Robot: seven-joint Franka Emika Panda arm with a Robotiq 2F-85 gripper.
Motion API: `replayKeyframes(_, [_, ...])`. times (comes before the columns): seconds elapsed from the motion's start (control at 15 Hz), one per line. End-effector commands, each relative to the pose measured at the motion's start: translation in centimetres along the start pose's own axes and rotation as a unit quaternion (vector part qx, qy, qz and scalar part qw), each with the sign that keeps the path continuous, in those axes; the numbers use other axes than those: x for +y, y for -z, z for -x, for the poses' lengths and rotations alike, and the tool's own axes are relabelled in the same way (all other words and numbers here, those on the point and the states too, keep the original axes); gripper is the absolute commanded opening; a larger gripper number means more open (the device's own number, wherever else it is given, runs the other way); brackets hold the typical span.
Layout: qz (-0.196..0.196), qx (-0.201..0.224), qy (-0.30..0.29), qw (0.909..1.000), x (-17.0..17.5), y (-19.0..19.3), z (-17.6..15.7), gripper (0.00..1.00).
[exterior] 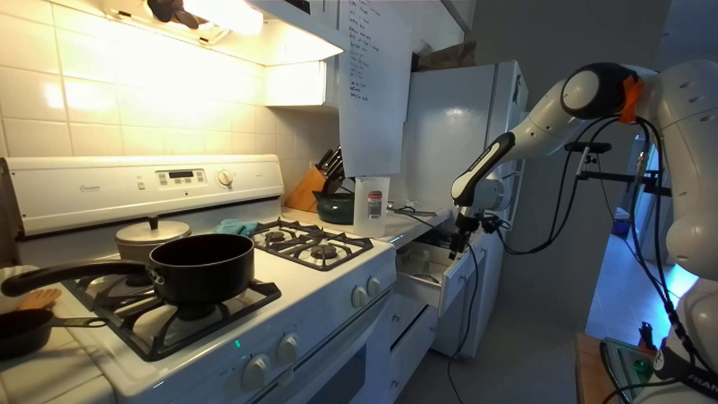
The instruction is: Open the topmost drawer on the right then remove one clear bottle and place it on the counter.
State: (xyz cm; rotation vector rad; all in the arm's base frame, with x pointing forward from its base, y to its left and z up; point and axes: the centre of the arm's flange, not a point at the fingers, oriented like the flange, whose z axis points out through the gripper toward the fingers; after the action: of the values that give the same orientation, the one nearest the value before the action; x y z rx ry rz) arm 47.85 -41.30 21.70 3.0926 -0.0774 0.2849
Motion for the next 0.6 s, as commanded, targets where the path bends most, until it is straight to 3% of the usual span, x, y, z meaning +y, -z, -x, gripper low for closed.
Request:
replayKeyframes(0.0, [0.021,0.057,-0.026,0.9978,0.6,0.2,-0.9,1.0])
replayKeyframes(0.07, [0.058,0.09,-0.015,0.9942,0.4,-0.2,-1.7,1.0])
replayKeyframes(0.2, [0.084,0.138,-0.01,0.9868,-0.1,-0.2,-3.2,1.0])
replayKeyframes(0.53, [0.084,0.157,-0.03,0.9836,-1.8,-2.6,-5.3,1.0])
